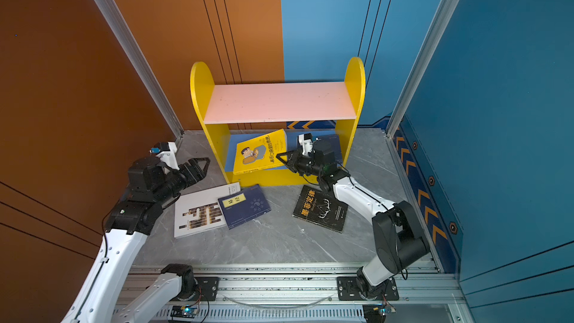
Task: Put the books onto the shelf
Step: 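Withdraw the left gripper while the right pushes the yellow book onto the shelf, then press the yellow book flat against the shelf back with the right gripper, then release the yellow book and lower both grippers toward the black book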
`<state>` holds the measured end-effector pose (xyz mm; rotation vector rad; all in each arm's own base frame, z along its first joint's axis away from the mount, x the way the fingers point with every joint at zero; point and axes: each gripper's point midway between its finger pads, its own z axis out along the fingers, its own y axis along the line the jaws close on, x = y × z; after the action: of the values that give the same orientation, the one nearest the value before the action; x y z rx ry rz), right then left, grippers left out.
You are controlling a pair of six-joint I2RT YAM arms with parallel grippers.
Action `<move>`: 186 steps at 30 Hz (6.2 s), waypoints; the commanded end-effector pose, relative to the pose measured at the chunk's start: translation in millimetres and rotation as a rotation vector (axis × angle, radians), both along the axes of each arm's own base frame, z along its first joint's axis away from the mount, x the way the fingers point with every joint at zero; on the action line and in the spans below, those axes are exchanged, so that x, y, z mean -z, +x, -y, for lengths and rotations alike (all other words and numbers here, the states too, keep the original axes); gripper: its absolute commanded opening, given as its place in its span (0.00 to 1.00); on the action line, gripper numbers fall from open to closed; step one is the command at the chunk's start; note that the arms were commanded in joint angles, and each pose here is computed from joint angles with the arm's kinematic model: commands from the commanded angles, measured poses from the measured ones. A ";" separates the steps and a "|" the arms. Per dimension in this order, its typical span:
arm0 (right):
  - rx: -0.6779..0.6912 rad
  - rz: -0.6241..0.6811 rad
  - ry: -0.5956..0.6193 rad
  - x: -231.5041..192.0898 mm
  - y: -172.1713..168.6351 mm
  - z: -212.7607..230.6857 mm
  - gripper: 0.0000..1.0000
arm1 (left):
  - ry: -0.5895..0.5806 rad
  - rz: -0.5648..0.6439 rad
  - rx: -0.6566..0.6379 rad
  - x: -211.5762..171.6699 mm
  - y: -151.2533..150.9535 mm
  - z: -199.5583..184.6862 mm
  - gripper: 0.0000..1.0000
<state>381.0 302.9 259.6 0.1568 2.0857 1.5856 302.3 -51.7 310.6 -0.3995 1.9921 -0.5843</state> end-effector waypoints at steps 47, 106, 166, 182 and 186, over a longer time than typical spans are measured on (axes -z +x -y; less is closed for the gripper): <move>0.039 -0.025 -0.064 55.2 55.6 -53.1 0.02 | 0.026 -0.190 0.008 102.9 42.8 -2.5 0.92; 0.146 0.037 -0.469 81.8 45.5 -28.6 0.43 | -0.020 -0.317 -0.178 187.2 87.1 4.8 0.93; 0.287 0.330 -0.655 -15.5 -22.8 48.3 0.72 | 0.008 -0.044 0.167 88.3 46.7 50.9 0.96; 0.614 -0.032 -0.762 72.1 -98.7 188.2 0.93 | 0.092 -0.183 0.420 128.3 -12.2 127.7 0.95; 0.680 -0.128 -0.704 101.7 -119.7 215.1 0.99 | 0.135 -0.150 0.516 136.1 -18.7 175.7 0.96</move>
<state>281.1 111.0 187.6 0.4869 2.1706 0.4706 281.0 -212.0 180.0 0.1290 2.2975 -0.7856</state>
